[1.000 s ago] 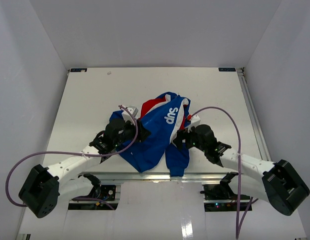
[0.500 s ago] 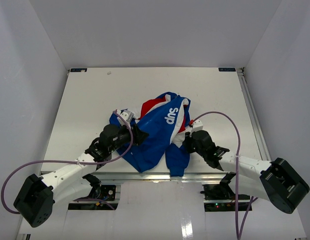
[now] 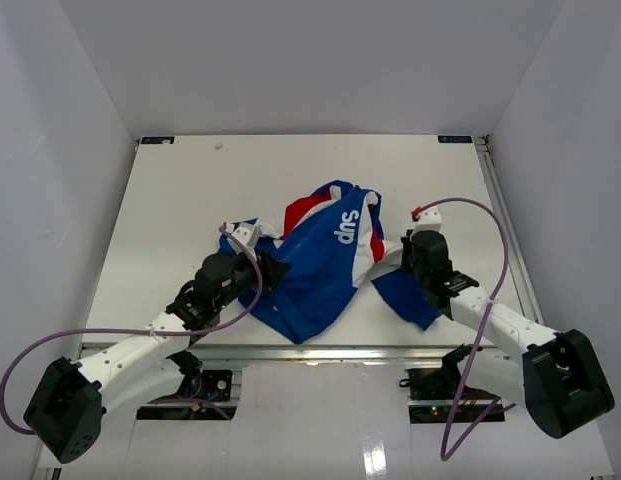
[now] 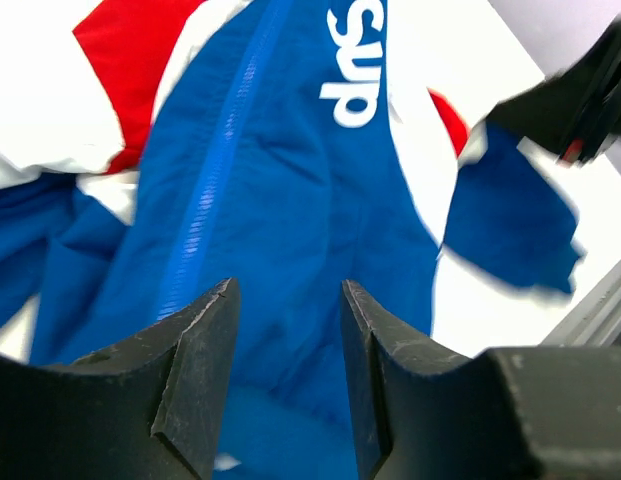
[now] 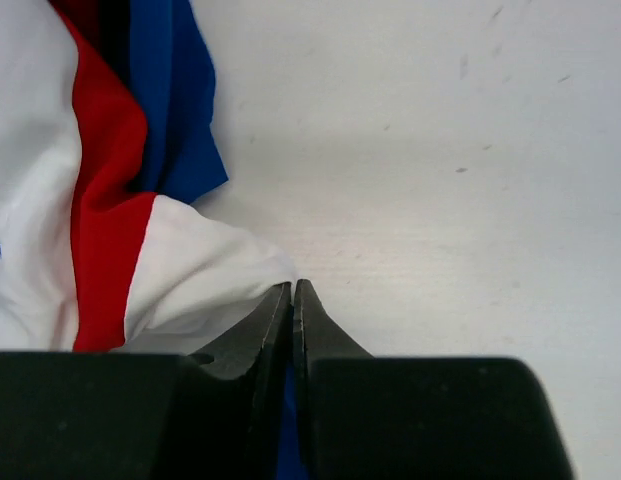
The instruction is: Zip up the jacket
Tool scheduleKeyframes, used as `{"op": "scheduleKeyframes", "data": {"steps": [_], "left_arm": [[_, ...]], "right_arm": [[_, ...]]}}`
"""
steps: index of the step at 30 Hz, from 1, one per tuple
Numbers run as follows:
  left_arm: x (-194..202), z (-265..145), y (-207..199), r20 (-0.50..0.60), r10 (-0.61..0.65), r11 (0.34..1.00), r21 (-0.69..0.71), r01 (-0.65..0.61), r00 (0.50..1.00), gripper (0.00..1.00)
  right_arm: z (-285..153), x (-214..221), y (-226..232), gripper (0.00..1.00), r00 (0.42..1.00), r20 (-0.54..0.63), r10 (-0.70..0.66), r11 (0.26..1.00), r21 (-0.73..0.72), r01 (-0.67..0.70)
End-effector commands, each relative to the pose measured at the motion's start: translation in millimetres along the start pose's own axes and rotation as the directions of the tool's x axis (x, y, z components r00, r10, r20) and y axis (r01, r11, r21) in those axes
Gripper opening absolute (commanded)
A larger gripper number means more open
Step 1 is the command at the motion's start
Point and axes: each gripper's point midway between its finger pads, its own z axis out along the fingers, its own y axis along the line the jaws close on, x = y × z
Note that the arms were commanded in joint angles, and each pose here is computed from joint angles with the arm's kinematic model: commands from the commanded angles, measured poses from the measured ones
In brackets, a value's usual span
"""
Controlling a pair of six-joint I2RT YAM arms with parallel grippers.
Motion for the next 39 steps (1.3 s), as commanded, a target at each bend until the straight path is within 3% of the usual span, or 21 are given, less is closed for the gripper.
{"op": "scheduleKeyframes", "data": {"steps": [1,4,6,8,9,10,12,17,22,28,39], "left_arm": [[-5.9,-1.8,3.6,0.019,0.041,0.999,-0.035,-0.041,0.999,0.55],[-8.0,-2.9,1.8,0.026,0.049,0.998,-0.034,-0.048,0.998,0.55],[-11.1,-4.6,0.5,0.04,0.053,0.998,-0.034,-0.051,0.998,0.55],[-17.0,-7.5,-4.8,0.069,0.057,0.998,-0.011,-0.056,0.996,0.61],[-19.2,-8.9,-8.2,0.083,0.06,0.998,0.006,-0.061,0.995,0.67],[-20.5,-10.1,-10.9,0.095,0.063,0.998,0.021,-0.066,0.993,0.7],[-23.2,-12.9,-12.9,0.114,0.066,0.997,0.032,-0.07,0.991,0.76],[-33.2,-21.3,-20.1,0.16,0.071,0.995,0.052,-0.08,0.985,0.98],[-40.2,-31.4,-31.1,0.204,0.071,0.992,0.091,-0.091,0.976,0.98],[-53.0,-48.0,-51.8,0.287,0.071,0.976,0.179,-0.126,0.955,0.98],[-54.0,-55.9,-66.1,0.306,0.089,0.956,0.242,-0.168,0.948,0.98]], "right_arm": [[-5.9,-55.8,-39.0,0.08,0.996,0.081,-0.035,0.984,0.178,0.02],[-12.6,-69.5,-45.6,0.19,0.997,0.072,-0.036,0.975,0.221,0.019],[-18.0,-67.4,-47.0,0.46,0.999,0.021,-0.041,0.973,0.229,0.035],[-23.5,-76.9,-38.6,0.82,1.0,0.01,-0.027,0.982,0.188,0.025],[-28.6,-89.4,-31.9,0.93,1.0,0.026,-0.012,0.988,0.157,0.008],[-33.4,-94.6,-21.3,0.98,0.999,0.035,-0.008,0.993,0.121,0.004],[-46.3,-108.6,-6.9,0.91,0.998,0.065,0.0,0.998,0.07,-0.004],[-82.7,-126.0,35.5,0.9,0.995,0.063,0.08,0.986,-0.155,-0.069],[-112.6,-116.6,80.3,0.9,0.997,0.05,0.063,0.917,-0.396,-0.038],[-131.0,-100.2,81.9,0.9,0.984,0.15,0.097,0.883,-0.47,-0.016],[-159.5,-108.7,65.5,0.9,0.933,0.313,0.177,0.868,-0.496,0.002]]}}
